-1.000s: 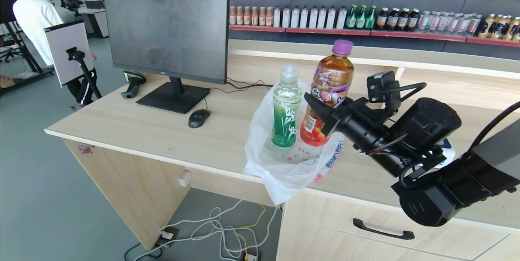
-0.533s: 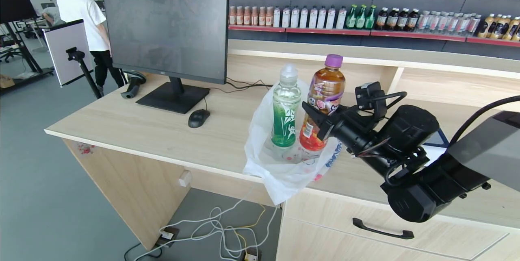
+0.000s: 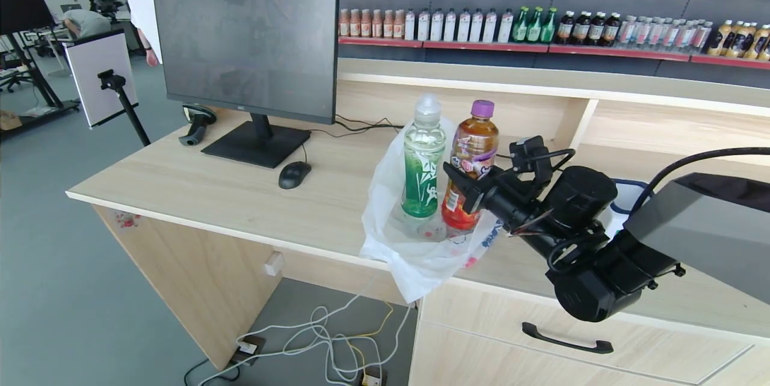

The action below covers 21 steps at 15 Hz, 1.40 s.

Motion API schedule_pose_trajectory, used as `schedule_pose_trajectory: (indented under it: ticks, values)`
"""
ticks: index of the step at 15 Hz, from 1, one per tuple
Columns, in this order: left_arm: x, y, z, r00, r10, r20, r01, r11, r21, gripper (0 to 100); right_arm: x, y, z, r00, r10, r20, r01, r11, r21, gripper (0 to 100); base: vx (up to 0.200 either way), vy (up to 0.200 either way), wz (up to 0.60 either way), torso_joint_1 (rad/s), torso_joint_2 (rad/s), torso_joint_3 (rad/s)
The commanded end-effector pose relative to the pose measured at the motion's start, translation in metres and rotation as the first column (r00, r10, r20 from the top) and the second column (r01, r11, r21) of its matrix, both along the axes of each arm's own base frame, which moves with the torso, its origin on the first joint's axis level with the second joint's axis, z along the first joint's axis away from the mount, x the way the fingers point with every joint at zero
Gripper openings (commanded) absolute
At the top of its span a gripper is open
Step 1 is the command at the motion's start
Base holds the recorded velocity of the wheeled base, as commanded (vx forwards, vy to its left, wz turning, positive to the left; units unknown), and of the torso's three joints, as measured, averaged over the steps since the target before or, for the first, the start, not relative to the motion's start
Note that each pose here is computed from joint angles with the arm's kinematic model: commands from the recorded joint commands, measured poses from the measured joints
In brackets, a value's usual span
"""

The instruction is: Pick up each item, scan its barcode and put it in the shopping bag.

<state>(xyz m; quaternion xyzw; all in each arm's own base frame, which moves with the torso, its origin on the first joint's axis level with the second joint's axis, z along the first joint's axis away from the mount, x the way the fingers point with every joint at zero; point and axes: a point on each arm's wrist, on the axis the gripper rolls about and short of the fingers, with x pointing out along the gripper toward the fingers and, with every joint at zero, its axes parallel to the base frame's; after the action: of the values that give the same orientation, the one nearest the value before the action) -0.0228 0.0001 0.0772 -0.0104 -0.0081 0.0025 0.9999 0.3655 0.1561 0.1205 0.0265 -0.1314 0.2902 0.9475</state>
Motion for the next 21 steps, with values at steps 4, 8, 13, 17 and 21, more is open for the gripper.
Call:
schedule_pose_trajectory:
  ticks: [4, 8, 13, 17, 21]
  values:
    - [0.0, 0.0, 0.0, 1.0, 0.001, -0.002, -0.001, 1.0, -0.001, 100, 0.011, -0.018, -0.01, 0.999, -0.05, -0.02, 0.05, 0.999, -0.008, 0, 0.0, 0.0, 0.0, 0.0, 0.0, 0.0]
    - [0.0, 0.0, 0.0, 1.0, 0.001, -0.002, -0.001, 1.0, -0.001, 100, 0.007, -0.017, -0.019, 0.998, -0.04, -0.058, 0.038, 0.999, -0.021, 0, 0.0, 0.0, 0.0, 0.0, 0.0, 0.0]
    - [0.0, 0.0, 0.0, 1.0, 0.001, -0.002, -0.001, 1.0, -0.002, 100, 0.003, -0.013, -0.02, 0.997, -0.025, -0.07, 0.024, 1.0, -0.015, 100, 0.0, 0.0, 0.0, 0.0, 0.0, 0.0]
    - [0.0, 0.0, 0.0, 1.0, 0.001, 0.001, -0.001, 1.0, -0.004, 100, -0.008, -0.013, -0.014, 0.997, -0.015, -0.076, 0.014, 1.0, -0.016, 100, 0.0, 0.0, 0.0, 0.0, 0.0, 0.0]
    - [0.0, 0.0, 0.0, 1.0, 0.001, -0.004, -0.001, 1.0, -0.002, 100, -0.031, -0.012, 0.007, 0.999, 0.011, -0.051, -0.011, 1.0, -0.007, 100, 0.0, 0.0, 0.0, 0.0, 0.0, 0.0]
